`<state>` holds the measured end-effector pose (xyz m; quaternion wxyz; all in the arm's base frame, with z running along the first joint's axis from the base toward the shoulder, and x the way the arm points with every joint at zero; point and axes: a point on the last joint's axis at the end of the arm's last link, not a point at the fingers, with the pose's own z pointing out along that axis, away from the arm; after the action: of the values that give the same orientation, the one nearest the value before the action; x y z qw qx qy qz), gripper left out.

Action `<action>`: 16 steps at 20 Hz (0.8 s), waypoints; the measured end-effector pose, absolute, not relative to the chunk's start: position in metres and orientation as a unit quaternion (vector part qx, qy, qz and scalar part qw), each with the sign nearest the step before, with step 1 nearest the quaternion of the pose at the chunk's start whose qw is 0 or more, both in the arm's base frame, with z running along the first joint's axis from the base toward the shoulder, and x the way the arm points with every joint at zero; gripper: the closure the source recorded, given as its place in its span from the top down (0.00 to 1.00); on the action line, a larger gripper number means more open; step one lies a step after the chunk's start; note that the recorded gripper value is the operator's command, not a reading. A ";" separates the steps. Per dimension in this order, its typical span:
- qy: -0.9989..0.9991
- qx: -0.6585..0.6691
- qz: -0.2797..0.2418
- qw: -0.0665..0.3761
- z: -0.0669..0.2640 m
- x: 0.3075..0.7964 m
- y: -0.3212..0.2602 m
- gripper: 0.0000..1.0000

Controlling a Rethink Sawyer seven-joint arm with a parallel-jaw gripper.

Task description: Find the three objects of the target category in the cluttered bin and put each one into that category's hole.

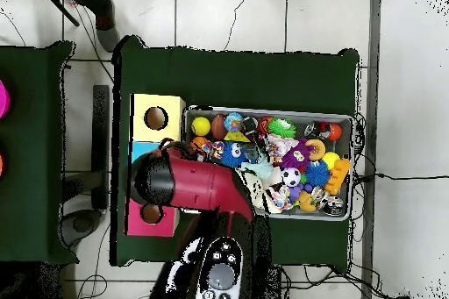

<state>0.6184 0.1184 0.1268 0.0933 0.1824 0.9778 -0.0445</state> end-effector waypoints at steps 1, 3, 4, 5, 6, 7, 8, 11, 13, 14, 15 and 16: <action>0.977 0.186 -0.044 0.089 0.131 0.619 0.112 0.00; 0.977 0.193 -0.042 0.083 0.138 0.621 0.101 0.00; 0.976 0.195 -0.041 0.082 0.141 0.622 0.096 0.00; 0.976 0.197 -0.040 0.080 0.144 0.623 0.092 0.00; 0.976 0.198 -0.039 0.080 0.147 0.624 0.089 0.00; 0.976 0.198 -0.037 0.083 0.153 0.626 0.083 0.00; 0.976 0.198 -0.037 0.084 0.156 0.627 0.081 0.00; 0.976 0.200 -0.033 0.085 0.167 0.629 0.074 0.00; 0.976 0.202 -0.029 0.078 0.178 0.630 0.068 0.00; 0.976 0.203 -0.028 0.075 0.181 0.630 0.066 0.00; 0.976 0.204 -0.027 0.072 0.183 0.630 0.065 0.00; 0.976 0.207 -0.023 0.062 0.191 0.629 0.061 0.00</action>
<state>0.6290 0.0607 0.1914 0.0618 0.2071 0.9761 -0.0233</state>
